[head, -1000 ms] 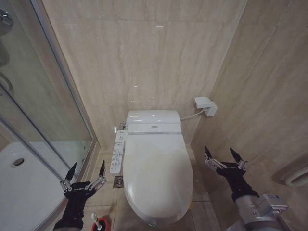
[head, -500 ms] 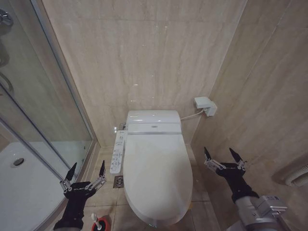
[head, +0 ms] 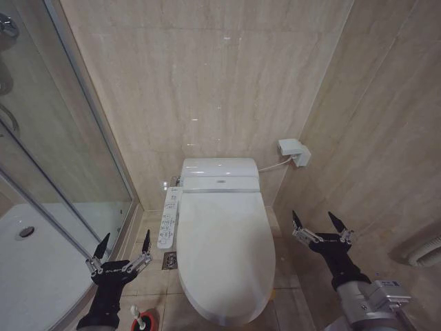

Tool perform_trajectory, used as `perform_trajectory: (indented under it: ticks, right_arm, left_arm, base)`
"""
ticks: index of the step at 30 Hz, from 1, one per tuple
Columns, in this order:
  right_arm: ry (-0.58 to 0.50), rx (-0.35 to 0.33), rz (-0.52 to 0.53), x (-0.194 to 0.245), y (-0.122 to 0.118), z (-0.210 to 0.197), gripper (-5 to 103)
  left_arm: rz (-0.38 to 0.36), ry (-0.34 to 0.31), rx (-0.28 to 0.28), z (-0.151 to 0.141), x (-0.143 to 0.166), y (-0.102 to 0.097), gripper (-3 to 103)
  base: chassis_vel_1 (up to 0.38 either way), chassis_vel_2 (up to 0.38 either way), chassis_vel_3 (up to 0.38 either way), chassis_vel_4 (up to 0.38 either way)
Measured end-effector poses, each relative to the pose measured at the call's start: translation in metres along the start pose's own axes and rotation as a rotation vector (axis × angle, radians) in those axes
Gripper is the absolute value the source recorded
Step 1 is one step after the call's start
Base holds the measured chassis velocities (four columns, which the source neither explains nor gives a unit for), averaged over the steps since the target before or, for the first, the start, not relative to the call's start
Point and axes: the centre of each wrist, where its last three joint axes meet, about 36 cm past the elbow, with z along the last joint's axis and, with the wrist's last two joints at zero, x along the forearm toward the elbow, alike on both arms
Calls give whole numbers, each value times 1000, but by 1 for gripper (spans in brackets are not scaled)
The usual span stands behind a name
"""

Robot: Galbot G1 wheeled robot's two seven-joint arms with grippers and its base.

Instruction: Open the toilet lid, clean the toilet bowl with a toilet brush, close the toilet lid, and flush.

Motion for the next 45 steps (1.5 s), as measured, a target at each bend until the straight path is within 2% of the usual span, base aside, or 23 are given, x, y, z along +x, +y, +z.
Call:
perform_trajectory:
  ticks: [45]
  right_arm:
    - [1, 0, 1, 0, 0, 0, 100]
  left_arm:
    - [0, 0, 0, 0, 0, 0, 100]
  base:
    - [0, 0, 0, 0]
